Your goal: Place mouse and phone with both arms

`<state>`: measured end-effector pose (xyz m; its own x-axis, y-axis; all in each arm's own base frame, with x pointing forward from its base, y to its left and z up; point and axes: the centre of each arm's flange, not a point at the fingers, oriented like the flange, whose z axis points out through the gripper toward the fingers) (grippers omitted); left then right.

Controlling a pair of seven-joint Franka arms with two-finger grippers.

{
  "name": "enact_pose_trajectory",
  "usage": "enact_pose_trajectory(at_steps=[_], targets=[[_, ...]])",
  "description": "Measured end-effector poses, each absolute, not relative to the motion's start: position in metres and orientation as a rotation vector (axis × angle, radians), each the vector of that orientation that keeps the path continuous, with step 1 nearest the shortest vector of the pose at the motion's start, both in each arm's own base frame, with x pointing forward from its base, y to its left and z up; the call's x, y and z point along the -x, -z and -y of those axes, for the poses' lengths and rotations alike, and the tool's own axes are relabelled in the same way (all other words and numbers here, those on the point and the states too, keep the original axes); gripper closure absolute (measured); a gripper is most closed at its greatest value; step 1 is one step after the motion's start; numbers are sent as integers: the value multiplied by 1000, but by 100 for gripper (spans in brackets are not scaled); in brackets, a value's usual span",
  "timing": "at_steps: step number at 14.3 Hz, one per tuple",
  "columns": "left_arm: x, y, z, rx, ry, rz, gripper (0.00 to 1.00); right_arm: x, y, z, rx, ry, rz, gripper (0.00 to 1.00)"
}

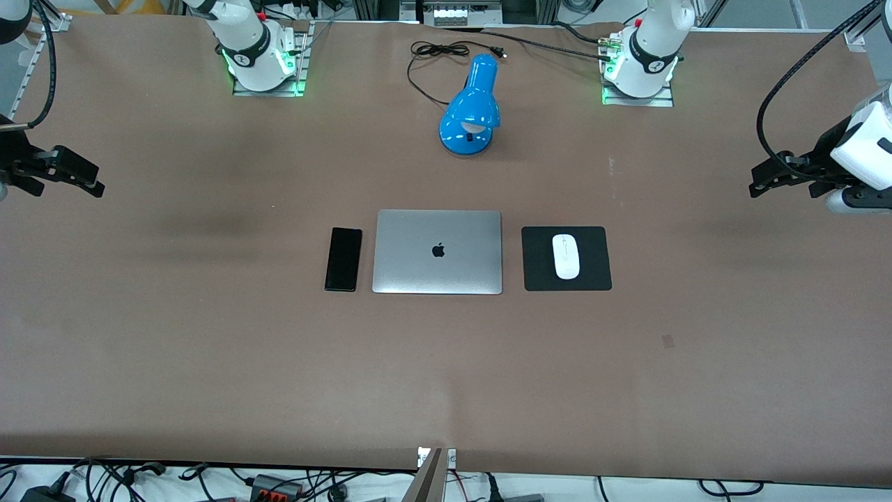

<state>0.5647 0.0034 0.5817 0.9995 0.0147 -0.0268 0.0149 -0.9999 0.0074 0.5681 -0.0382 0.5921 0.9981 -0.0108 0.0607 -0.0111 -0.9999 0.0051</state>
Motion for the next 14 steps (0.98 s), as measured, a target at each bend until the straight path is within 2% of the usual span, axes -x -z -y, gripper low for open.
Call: enact_pose_trajectory(at_steps=[14], targets=[[-565,-582,-3,-3134,42,-23,0,-568,-594,32,-3135,-101,1,0]])
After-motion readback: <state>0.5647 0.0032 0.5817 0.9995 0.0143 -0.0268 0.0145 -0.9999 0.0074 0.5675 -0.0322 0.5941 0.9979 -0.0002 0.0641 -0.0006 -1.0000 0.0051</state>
